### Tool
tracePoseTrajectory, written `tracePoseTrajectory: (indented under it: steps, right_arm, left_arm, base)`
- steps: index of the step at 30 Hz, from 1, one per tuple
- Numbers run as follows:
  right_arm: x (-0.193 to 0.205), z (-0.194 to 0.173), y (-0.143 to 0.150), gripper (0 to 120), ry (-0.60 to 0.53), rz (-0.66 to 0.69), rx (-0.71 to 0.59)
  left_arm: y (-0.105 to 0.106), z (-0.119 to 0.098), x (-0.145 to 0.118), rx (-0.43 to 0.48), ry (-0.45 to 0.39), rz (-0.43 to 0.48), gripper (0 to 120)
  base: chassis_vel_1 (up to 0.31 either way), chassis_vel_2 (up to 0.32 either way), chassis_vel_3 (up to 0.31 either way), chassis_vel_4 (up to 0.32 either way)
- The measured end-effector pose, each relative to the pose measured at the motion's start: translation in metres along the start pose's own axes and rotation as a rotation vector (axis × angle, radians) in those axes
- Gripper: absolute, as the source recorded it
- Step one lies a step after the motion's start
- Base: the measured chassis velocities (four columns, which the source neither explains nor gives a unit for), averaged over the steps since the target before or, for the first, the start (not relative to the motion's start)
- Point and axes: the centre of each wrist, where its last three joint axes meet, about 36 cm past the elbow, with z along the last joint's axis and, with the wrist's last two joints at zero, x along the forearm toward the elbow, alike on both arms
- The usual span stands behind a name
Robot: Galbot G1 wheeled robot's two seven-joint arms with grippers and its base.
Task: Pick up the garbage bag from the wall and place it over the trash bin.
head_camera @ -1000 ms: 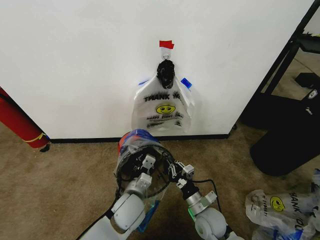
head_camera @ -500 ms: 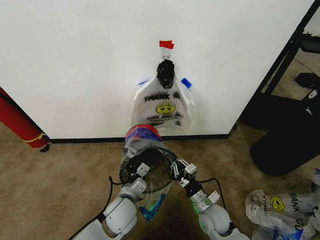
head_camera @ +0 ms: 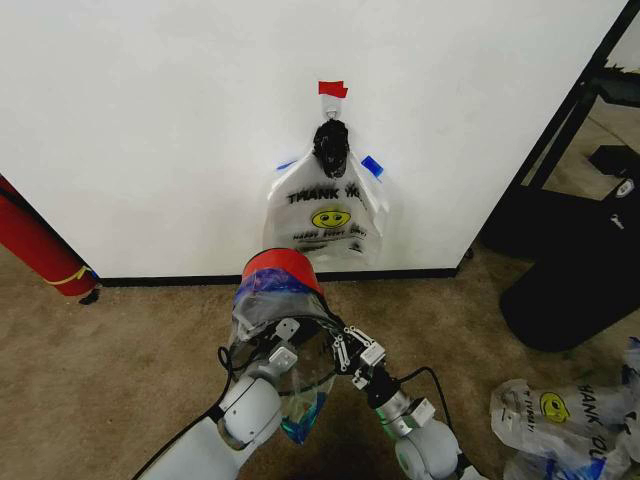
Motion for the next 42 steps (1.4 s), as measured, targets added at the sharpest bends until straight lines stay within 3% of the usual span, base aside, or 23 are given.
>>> tracePoseTrajectory:
  steps: [5,13,19,22,25,28,32,42]
  right_arm:
    - [-0.003,0.008,0.010,0,0.033,0.098,-0.047]
    - [-0.034,0.016,0.015,0,0.068,0.311,-0.268]
    - [-0.050,0.013,0.021,0,0.102,0.471,-0.460]
    - [-0.051,0.009,0.024,0,0.108,0.517,-0.512]
    - [-0.050,0.001,0.029,0,0.106,0.588,-0.594]
    - [-0.050,-0.003,0.032,0,0.098,0.635,-0.630]
    - [-0.052,-0.004,0.032,0,0.089,0.665,-0.638]
    - [-0.052,-0.010,0.026,0,0.045,0.688,-0.631]
  left_arm:
    - [0.007,0.002,0.018,0.025,-0.048,0.008,0]
    - [0.010,0.002,0.088,0.138,-0.176,0.185,1]
    - [0.033,-0.005,0.134,0.177,-0.312,0.242,22]
    - [0.045,-0.009,0.148,0.177,-0.348,0.220,30]
    - [0.062,-0.012,0.172,0.152,-0.382,0.116,45]
    - [0.066,-0.012,0.189,0.123,-0.377,0.058,56]
    - [0.068,-0.010,0.193,0.096,-0.332,0.032,68]
    - [0.072,0.000,0.167,0.045,-0.197,0.036,100]
  base:
    - [0.000,0.000,0.000,0.000]
    - [0.000,0.000,0.000,0.000]
    - [0.000,0.000,0.000,0.000]
    - [0.000,0.000,0.000,0.000]
    - [0.000,0.000,0.000,0.000]
    - [0.000,0.000,0.000,0.000]
    - [0.000,0.000,0.000,0.000]
    - [0.000,0.000,0.000,0.000]
